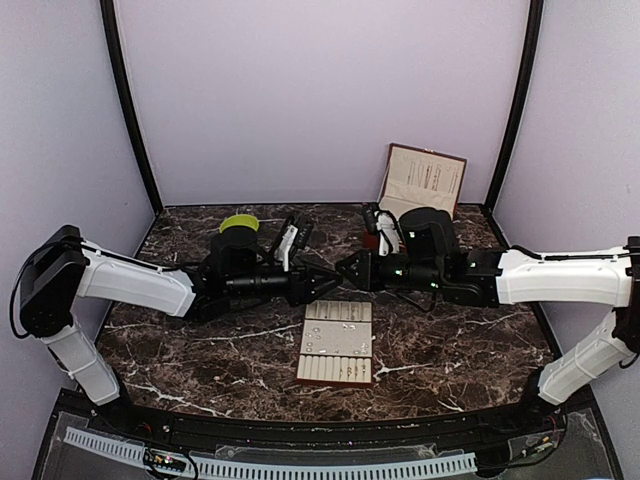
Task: Organize the mixed jewelry
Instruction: Pass from the right arm to the left
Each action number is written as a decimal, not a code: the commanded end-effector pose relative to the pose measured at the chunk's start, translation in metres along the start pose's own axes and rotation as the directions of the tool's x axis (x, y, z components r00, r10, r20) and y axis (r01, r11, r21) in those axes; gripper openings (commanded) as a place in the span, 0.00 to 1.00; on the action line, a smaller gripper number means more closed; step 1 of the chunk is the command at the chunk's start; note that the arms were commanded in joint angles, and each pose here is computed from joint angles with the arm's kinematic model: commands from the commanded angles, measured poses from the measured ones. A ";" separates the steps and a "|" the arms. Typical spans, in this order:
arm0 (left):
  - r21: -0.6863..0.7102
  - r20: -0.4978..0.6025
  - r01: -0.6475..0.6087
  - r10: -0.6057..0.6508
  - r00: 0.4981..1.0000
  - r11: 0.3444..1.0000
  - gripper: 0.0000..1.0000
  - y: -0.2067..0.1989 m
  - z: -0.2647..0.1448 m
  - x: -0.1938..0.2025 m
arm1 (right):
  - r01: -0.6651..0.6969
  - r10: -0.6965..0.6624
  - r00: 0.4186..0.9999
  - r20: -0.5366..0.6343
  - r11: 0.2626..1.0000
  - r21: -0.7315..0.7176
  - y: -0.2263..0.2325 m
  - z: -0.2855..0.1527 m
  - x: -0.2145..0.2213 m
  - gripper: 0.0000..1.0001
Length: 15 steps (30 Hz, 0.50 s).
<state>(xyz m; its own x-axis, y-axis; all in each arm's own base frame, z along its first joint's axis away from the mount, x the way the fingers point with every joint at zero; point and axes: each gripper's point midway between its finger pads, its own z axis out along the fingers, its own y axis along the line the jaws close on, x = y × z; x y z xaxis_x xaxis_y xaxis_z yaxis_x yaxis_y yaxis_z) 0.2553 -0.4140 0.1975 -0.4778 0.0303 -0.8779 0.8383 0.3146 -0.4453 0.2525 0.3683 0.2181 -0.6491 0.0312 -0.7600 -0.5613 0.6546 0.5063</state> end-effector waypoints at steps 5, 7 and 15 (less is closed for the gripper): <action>0.057 0.053 -0.045 0.042 0.998 0.997 0.21 -0.016 0.003 -0.022 | -0.007 0.008 1.000 0.015 0.999 -0.049 0.008 0.001 -0.003 0.17; 0.062 0.053 -0.048 0.044 0.998 0.997 0.15 -0.017 0.003 -0.022 | -0.009 0.010 1.000 0.013 0.999 -0.044 0.006 0.001 -0.002 0.18; 0.065 0.066 -0.082 0.078 0.995 0.995 0.00 -0.019 0.000 -0.024 | -0.023 0.023 1.000 0.010 0.999 -0.046 0.005 0.001 0.002 0.18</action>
<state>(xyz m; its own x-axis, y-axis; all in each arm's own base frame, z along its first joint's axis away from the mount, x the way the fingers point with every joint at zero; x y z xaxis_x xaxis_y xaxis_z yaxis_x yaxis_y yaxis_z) 0.2532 -0.4177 0.2044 -0.4539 0.0284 -0.8906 0.8579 0.2842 -0.4282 0.2501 0.3709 0.2190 -0.6549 0.0359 -0.7549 -0.5673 0.6365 0.5225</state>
